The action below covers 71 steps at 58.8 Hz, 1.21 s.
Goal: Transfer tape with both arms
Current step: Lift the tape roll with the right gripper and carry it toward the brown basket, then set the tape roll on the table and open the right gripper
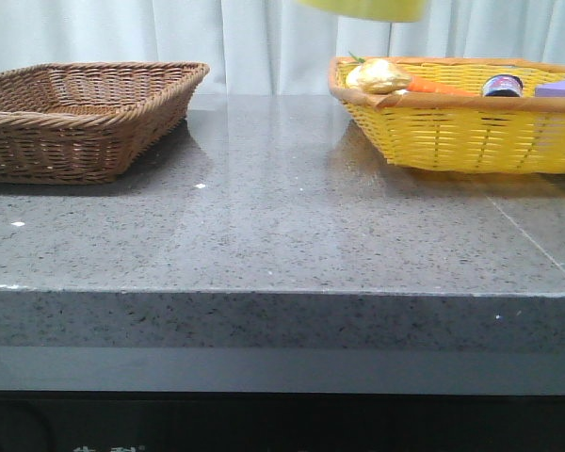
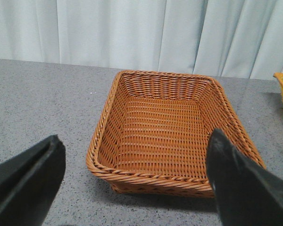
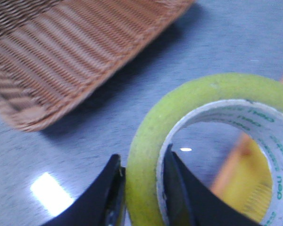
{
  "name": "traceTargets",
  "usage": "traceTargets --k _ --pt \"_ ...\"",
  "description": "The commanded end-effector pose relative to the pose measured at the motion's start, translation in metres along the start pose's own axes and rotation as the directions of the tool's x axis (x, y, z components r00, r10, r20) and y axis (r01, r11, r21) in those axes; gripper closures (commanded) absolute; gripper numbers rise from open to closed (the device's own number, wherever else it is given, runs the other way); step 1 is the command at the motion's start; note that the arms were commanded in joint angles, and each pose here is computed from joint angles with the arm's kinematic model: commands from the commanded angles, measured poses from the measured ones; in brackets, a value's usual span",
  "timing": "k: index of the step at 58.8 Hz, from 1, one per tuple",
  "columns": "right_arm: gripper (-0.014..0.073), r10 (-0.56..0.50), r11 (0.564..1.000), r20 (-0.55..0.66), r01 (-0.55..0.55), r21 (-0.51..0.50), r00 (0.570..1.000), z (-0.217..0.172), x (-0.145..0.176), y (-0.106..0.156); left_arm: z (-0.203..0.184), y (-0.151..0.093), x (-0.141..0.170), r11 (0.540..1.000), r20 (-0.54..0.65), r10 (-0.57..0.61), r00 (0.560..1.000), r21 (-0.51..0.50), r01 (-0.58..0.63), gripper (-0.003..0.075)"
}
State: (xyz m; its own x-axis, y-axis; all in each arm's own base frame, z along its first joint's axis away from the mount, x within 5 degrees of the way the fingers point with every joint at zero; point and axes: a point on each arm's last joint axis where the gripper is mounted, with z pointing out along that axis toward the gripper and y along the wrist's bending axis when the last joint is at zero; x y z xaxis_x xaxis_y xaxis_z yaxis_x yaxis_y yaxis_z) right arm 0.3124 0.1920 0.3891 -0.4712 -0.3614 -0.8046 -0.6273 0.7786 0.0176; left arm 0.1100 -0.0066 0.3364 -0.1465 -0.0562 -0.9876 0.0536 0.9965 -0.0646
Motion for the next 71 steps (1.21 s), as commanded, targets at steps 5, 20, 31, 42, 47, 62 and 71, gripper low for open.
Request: traceTargets --k 5,20,31,42,47,62,71 --pt "0.055 -0.064 0.996 0.092 0.069 -0.055 0.994 -0.009 0.001 0.035 -0.002 0.0 -0.019 1.0 0.116 -0.014 0.993 0.001 0.014 0.012" --pt "0.055 -0.099 0.986 0.031 0.102 -0.129 0.995 0.023 0.046 0.071 -0.002 0.0 -0.019 1.0 0.116 -0.014 0.993 0.001 0.014 0.012" --pt "0.055 -0.1 0.983 0.062 0.109 -0.15 0.993 0.033 0.06 0.087 -0.002 0.0 -0.019 1.0 0.116 -0.014 0.993 0.001 0.014 0.012" --pt "0.055 -0.096 0.983 0.055 0.103 -0.152 0.994 0.042 0.064 0.089 -0.002 0.0 -0.019 1.0 0.116 -0.014 0.993 0.001 0.014 0.012" --pt "0.0543 -0.097 0.983 0.042 0.103 -0.154 0.994 0.045 0.067 0.089 -0.002 0.0 -0.019 1.0 0.116 -0.014 0.993 0.001 0.014 0.012" --pt "0.0353 -0.094 0.983 0.042 0.1 -0.155 0.995 0.045 0.066 0.09 -0.002 0.0 -0.019 1.0 0.116 -0.014 0.993 0.001 0.014 0.012" --pt "0.0312 -0.094 0.983 0.045 0.1 -0.156 0.995 0.045 0.065 0.09 -0.002 0.0 -0.019 1.0 0.116 -0.014 0.993 0.001 0.014 0.012"
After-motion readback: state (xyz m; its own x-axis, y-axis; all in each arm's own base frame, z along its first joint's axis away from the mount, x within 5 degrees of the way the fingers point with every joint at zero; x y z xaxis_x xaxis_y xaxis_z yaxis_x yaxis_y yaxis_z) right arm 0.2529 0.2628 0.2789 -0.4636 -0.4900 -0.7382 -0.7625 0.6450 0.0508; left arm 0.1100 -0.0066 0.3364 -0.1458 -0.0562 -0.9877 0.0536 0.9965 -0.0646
